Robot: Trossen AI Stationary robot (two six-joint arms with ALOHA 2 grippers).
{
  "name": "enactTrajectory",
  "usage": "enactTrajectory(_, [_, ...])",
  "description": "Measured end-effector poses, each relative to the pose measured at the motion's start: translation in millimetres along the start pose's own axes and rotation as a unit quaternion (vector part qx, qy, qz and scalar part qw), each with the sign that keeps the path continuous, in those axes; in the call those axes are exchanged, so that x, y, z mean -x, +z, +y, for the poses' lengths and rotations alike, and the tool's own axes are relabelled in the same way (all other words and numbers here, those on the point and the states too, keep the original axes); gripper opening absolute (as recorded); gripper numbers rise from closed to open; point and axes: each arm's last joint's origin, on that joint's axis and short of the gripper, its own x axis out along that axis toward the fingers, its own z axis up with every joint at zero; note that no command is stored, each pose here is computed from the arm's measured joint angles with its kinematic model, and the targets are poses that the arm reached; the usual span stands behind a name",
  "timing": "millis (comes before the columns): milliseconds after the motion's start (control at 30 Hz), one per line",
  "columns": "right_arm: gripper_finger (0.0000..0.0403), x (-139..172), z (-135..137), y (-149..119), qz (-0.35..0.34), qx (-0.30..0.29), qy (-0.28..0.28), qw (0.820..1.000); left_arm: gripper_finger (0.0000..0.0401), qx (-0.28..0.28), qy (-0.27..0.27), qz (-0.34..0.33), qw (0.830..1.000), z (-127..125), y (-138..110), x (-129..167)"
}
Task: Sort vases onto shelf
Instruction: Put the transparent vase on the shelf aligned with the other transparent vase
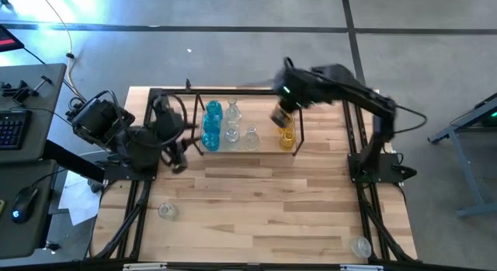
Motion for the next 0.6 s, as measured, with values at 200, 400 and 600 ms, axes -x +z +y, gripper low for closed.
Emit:
enactTrajectory(200, [0.0,65.0,43.3,-53.0,-0.028,0.011,0.084,0.996,0.0136,-0.028,-0.11,0.042,0.993,-15.4,-8.4,11.9])
enactTrajectory(400, [0.0,79.1,78.6,-105.6,0.01,-0.007,0.121,0.993,0.0136,-0.049,-0.177,0.054,0.982,-13.1,-13.5,27.4])
enactTrajectory(600, [0.0,63.8,104.6,-155.0,0.072,0.023,0.088,0.993,0.0136,0.005,-0.235,0.102,0.967,-27.5,-21.1,35.4])
